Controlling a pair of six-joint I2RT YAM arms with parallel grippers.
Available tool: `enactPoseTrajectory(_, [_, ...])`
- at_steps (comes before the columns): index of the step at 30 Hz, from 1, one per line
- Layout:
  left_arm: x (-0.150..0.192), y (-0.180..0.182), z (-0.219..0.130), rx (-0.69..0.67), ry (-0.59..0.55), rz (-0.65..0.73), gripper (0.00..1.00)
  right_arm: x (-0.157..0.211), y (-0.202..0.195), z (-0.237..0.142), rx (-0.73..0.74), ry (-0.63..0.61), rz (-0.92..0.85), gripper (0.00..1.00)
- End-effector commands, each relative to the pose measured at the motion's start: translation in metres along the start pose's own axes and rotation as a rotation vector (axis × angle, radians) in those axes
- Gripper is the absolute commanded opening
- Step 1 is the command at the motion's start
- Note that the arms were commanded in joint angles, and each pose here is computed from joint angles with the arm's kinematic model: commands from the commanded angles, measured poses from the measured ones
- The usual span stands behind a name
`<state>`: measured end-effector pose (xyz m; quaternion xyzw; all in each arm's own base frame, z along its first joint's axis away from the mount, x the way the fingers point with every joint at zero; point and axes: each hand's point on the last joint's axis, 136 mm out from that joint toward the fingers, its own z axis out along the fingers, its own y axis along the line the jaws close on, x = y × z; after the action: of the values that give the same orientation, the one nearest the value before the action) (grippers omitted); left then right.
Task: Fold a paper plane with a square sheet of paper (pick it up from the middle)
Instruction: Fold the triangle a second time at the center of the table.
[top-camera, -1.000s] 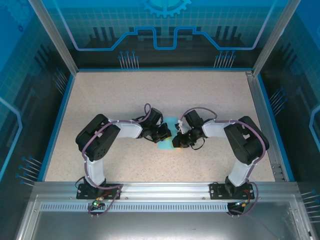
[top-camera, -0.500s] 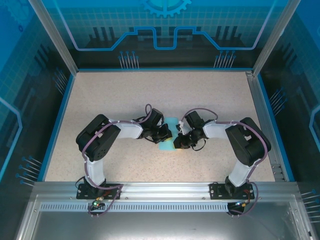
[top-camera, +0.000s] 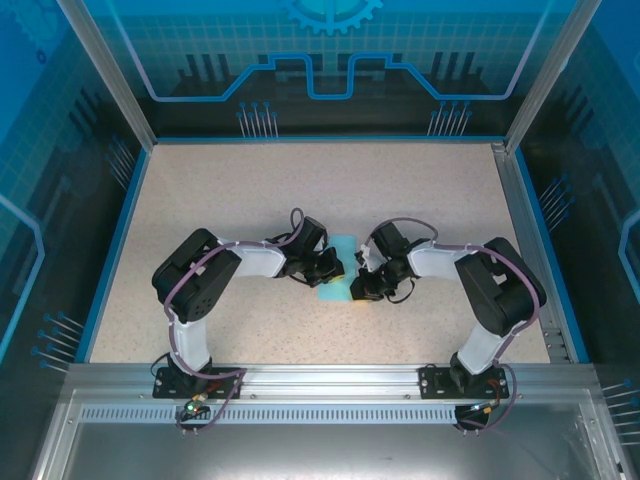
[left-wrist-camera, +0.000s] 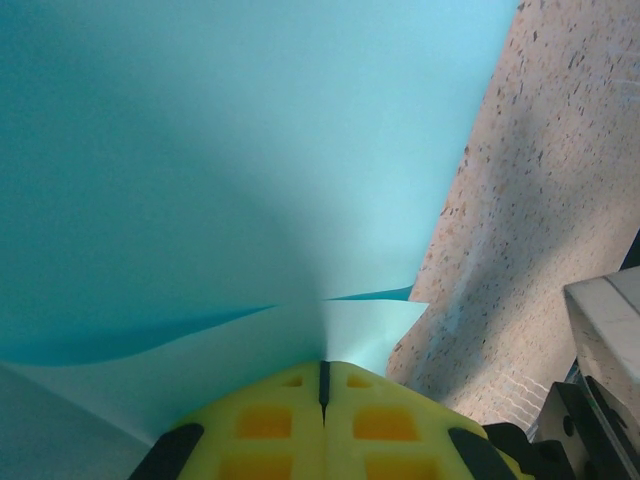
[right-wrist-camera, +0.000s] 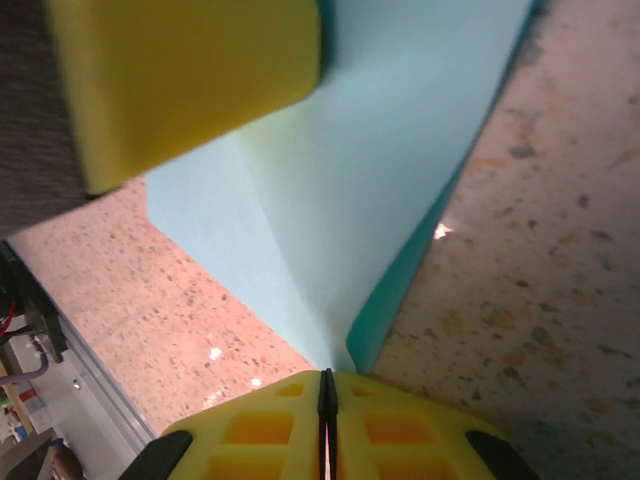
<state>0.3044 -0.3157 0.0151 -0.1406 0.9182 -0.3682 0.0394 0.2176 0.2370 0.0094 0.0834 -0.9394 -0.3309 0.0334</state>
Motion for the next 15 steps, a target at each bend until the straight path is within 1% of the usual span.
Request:
enactPoseTrajectory(1, [0.006,0.019,0.003,-0.066,0.018,-0.039,0.0,0.016,-0.027,0.01,0.105,0.063,0.071,0.1])
enactPoseTrajectory(4, [0.006,0.018,0.002,-0.063,0.016,-0.038,0.0,0.026,-0.041,0.014,0.156,0.104,0.112,0.09])
enactPoseTrajectory(6, [0.006,0.018,0.002,-0.064,0.015,-0.038,0.0,0.029,-0.04,0.015,0.142,0.111,0.114,0.09])
enactPoseTrajectory(9, [0.006,0.018,0.001,-0.063,0.013,-0.037,0.0,0.026,-0.025,0.006,0.092,0.084,0.098,0.09])
enactPoseTrajectory(15, [0.006,0.016,0.0,-0.059,0.013,-0.035,0.0,0.002,0.021,-0.02,-0.06,-0.02,0.035,0.11])
